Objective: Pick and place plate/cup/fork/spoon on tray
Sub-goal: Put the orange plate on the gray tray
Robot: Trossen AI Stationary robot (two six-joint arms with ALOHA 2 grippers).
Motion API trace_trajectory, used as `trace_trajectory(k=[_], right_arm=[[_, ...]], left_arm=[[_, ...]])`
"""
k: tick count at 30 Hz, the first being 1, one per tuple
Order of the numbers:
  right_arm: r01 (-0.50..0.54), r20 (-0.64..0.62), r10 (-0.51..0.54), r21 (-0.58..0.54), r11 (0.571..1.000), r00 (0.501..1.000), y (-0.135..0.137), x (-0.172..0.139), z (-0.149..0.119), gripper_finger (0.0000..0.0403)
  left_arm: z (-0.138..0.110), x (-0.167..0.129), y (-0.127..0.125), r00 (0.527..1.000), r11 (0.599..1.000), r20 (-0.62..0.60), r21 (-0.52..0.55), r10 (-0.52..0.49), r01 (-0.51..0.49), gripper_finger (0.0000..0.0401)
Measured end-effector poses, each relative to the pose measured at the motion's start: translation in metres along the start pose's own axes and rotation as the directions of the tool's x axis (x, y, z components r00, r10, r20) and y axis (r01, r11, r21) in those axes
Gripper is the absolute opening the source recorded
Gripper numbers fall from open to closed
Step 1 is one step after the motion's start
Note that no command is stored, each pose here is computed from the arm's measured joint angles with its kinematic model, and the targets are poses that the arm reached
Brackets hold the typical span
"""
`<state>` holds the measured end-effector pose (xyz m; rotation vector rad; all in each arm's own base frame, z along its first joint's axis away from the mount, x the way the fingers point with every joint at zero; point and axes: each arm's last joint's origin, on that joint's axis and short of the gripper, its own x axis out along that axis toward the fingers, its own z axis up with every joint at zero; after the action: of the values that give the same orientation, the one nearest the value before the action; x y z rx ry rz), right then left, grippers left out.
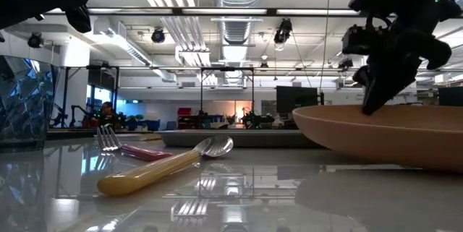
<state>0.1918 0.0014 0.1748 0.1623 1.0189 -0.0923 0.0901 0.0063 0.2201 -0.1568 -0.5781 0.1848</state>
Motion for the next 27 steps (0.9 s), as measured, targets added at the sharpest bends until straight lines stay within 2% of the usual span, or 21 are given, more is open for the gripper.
trace_trajectory(k=[6, 10, 14, 21, 27], right_arm=[[-0.062, 0.061, 0.057, 0.089, 0.994, 0.997, 0.002, -0.015, 0.003, 0.0009], [-0.137, 0.102, 0.125, 0.121, 0.983, 0.987, 0.005, -0.028, 0.015, 0.0009], [-0.164, 0.161, 0.144, 0.124, 0.979, 0.976, 0.008, -0.041, 0.031, 0.0009], [-0.148, 0.281, 0.07, 0.264, 0.953, 0.957, -0.01, -0.061, 0.064, 0.0009], [-0.069, 0.299, -0.051, 0.377, 0.924, 0.953, -0.047, -0.053, 0.092, 0.0009]], left_arm=[[0.0, 0.0, 0.0, 1.0, 1.0, 0.0, 0.0, 0.0, 0.0, 0.0], [0.0, 0.0, 0.0, 1.0, 1.0, 0.0, 0.0, 0.0, 0.0, 0.0], [0.0, 0.0, 0.0, 1.0, 1.0, 0.001, 0.0, 0.0, 0.0, 0.0], [0.001, 0.0, 0.0, 1.0, 1.0, 0.012, -0.002, -0.001, 0.001, 0.0], [0.002, 0.0, 0.0, 1.0, 1.0, 0.024, -0.005, -0.002, 0.002, 0.0]])
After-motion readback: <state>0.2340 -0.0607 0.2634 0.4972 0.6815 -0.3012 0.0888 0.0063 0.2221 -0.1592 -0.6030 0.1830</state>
